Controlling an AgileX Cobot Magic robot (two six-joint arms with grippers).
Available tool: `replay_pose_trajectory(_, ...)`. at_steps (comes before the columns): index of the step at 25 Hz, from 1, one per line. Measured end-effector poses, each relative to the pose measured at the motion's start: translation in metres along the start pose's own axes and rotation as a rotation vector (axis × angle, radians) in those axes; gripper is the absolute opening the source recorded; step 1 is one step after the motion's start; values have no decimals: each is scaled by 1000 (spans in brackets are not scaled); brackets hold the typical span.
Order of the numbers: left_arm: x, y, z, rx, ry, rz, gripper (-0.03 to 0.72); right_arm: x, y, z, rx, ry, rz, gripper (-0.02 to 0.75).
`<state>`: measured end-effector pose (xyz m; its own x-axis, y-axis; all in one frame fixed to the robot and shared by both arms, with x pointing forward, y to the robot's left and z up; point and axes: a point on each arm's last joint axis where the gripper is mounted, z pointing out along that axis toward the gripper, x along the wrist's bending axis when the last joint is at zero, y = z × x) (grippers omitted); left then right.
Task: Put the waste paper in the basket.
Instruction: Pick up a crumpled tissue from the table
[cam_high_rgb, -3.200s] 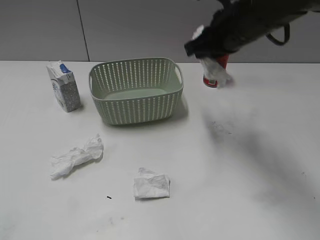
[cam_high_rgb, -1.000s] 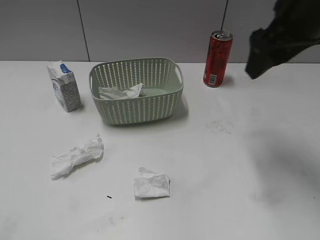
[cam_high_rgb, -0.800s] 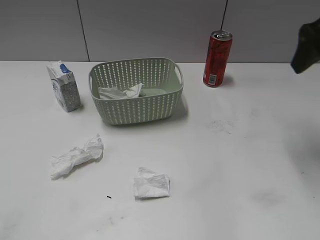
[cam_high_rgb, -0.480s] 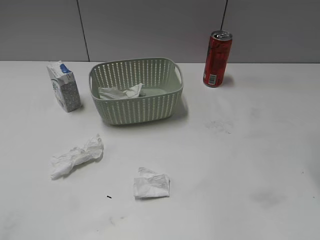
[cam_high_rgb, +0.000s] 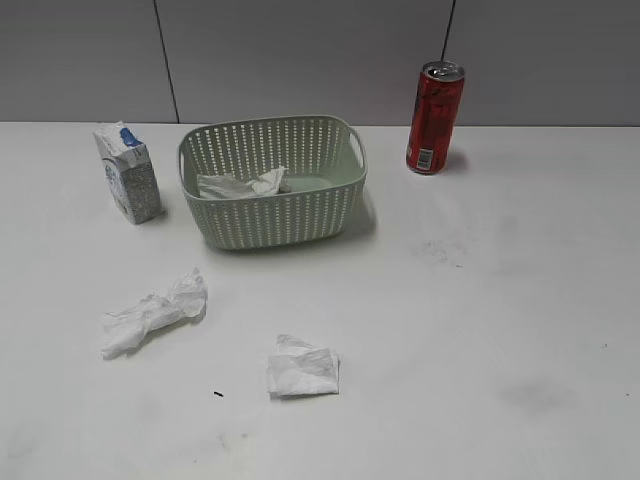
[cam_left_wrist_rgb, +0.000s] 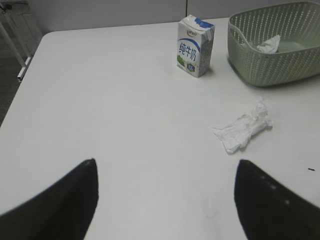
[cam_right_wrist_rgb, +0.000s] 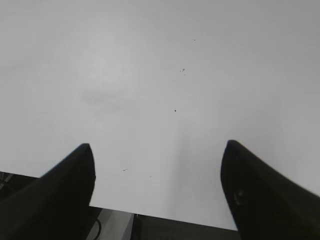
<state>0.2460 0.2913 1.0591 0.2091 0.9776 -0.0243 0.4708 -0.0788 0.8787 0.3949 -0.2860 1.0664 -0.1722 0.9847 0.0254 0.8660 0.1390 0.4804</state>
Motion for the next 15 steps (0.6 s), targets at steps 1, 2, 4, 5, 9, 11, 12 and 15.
replay_pose_trajectory(1,0,4,2,3,-2,-4,639,1,-10,-1,-22,-3,-1,589)
replay_pose_trajectory(2,1,10,5,9,-3,-8,639,2,-19,-1,-32,-5,-1,589)
replay_pose_trajectory(4,2,24,11,10,-3,-15,633,5,-37,-4,-68,-10,-4,589)
replay_pose_trajectory(5,2,31,16,27,-4,-13,627,6,-45,-4,-76,-11,-4,589)
replay_pose_trajectory(9,5,57,44,124,-24,38,612,9,-75,-6,-139,-18,-10,589)
replay_pose_trajectory(11,6,71,61,186,-33,53,607,11,-89,-5,-168,-20,-12,589)
replay_pose_trajectory(12,7,77,69,213,-37,61,605,11,-94,-5,-181,-21,-12,589)
replay_pose_trajectory(15,8,96,95,279,-58,99,596,13,-102,-14,-267,-28,-6,589)
